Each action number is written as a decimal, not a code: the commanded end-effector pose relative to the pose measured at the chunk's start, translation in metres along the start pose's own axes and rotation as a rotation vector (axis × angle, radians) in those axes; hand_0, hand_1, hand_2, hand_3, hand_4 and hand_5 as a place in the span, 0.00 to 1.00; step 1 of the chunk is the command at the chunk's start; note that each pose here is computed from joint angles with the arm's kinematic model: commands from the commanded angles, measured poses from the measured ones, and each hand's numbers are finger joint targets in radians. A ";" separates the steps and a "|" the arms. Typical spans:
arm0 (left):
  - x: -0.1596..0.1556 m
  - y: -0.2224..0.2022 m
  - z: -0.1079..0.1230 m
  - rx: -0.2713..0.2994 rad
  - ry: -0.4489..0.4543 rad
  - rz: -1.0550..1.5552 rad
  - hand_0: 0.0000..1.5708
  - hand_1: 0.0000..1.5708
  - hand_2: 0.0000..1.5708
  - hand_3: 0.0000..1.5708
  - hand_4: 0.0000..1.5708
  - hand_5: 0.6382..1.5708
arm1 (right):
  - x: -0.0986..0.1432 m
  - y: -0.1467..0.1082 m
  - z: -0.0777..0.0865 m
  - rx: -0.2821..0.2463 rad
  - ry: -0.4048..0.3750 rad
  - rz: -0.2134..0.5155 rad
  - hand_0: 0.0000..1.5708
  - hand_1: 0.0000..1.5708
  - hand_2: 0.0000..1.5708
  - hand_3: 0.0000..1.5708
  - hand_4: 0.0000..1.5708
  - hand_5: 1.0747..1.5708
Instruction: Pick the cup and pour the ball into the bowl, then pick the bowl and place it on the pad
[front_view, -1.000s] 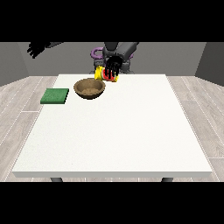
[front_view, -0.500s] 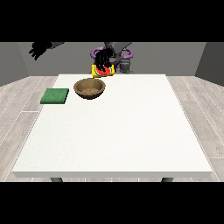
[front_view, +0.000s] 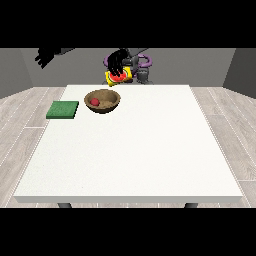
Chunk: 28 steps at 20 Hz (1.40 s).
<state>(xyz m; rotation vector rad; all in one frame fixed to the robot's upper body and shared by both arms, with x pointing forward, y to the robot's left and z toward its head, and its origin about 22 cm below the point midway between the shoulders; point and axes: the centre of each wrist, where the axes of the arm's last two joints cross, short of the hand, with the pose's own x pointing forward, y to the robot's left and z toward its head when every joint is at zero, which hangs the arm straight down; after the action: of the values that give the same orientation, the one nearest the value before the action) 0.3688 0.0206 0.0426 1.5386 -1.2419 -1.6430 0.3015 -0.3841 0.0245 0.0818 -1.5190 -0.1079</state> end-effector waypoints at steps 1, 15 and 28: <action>-0.024 0.013 -0.006 0.092 0.069 0.192 0.20 0.20 0.95 0.98 0.70 1.00 | 0.002 -0.030 0.014 -0.064 0.011 0.009 0.00 0.00 0.00 0.07 0.47 0.96; -0.209 0.022 -0.007 0.212 0.325 1.593 0.00 0.00 0.00 0.00 0.68 1.00 | -0.051 0.002 0.035 -0.169 0.079 -0.021 0.00 0.00 0.00 0.00 0.49 0.97; -0.358 0.007 0.042 0.279 0.057 1.833 0.00 0.00 0.00 0.00 0.66 0.99 | -0.101 0.042 0.028 -0.211 -0.013 -0.108 0.00 0.00 0.00 0.00 0.46 0.99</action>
<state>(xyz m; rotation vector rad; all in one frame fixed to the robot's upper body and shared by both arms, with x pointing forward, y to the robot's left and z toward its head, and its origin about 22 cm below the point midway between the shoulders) 0.4016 0.3141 0.1975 0.1122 -1.7951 -0.1658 0.2660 -0.3389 -0.0582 -0.0148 -1.4755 -0.3339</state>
